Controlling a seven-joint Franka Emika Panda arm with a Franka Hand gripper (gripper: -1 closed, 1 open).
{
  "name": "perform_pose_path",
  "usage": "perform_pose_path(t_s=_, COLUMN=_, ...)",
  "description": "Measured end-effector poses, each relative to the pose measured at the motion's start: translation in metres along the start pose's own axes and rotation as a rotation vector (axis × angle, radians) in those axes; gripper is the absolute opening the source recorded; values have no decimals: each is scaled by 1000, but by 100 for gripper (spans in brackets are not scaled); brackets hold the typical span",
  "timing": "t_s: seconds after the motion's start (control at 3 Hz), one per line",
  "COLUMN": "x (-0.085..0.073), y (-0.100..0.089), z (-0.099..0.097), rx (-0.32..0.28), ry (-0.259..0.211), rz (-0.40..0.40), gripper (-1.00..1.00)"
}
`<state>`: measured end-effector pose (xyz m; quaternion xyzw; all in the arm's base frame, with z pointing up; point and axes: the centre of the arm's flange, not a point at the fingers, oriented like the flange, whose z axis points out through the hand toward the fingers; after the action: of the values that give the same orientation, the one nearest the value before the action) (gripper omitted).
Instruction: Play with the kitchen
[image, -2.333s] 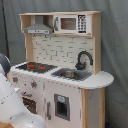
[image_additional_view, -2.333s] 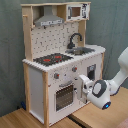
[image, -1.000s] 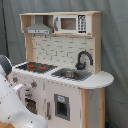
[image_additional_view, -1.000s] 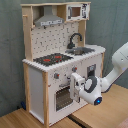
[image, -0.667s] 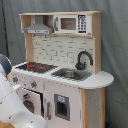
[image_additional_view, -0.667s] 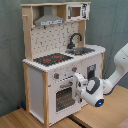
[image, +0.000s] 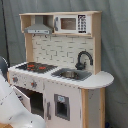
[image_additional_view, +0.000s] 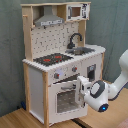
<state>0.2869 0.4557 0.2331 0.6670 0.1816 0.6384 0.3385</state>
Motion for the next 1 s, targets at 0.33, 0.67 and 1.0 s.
perform_pose_path(t_s=0.33, x=11, y=-6, z=-26, rx=-3, ry=-34, rz=15, gripper=-100)
perform_pose_path(t_s=0.67, x=21, y=-13, z=-45, rx=-10, ry=-73, rz=30, gripper=-100)
perform_pose_path(t_s=1.0, x=34, y=-22, z=-66, rx=-13, ry=-104, rz=51, gripper=-100)
